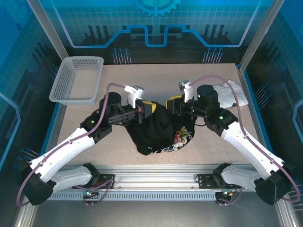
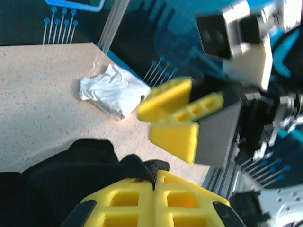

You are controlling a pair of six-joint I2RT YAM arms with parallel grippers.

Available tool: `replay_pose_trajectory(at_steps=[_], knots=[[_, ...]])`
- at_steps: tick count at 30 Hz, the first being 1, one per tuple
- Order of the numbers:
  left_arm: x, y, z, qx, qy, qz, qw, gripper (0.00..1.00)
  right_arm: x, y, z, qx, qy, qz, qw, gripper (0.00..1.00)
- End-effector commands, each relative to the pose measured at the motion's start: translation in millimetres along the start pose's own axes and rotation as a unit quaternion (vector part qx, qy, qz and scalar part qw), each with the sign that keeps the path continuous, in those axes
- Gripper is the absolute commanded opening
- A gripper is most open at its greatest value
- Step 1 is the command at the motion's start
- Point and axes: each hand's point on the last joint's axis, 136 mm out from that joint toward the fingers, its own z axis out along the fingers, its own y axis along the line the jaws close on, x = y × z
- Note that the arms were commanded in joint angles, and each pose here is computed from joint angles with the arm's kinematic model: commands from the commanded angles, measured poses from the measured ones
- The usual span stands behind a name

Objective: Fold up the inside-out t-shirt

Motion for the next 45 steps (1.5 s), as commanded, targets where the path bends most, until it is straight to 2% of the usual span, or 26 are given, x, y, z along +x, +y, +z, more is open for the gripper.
replay_pose_trajectory(at_steps=[1,8,12,20,25,31,39,45], knots=[[-20,-24,-8,0.044,-0.022,-0.035,0.998,0.00,14,15,-13,-0.026,0.000,-0.064,0.998,0.46],[-24,-30,-12,0.054,-0.024,-0.029,0.998,0.00,39,56,-4,-0.099,0.016,-0.129,0.987,0.44],[-24,-29,-13,0.053,-0.023,-0.028,0.998,0.00,54,54,13,-0.089,0.042,-0.139,0.985,0.40],[-23,-29,-15,0.052,-0.024,-0.026,0.998,0.00,78,29,36,-0.036,0.079,-0.141,0.986,0.41],[-24,-26,-19,0.046,-0.028,-0.027,0.998,0.00,78,9,34,0.019,0.077,-0.155,0.985,0.27],[-25,-22,-23,0.039,-0.032,-0.025,0.998,0.00,68,10,28,0.018,0.066,-0.158,0.985,0.00],[-20,-6,-24,0.008,-0.030,-0.018,0.999,0.00,46,25,7,-0.035,0.031,-0.129,0.991,0.00],[-21,-11,-25,0.020,-0.033,-0.015,0.999,0.00,54,21,16,-0.034,0.045,-0.119,0.991,0.02]])
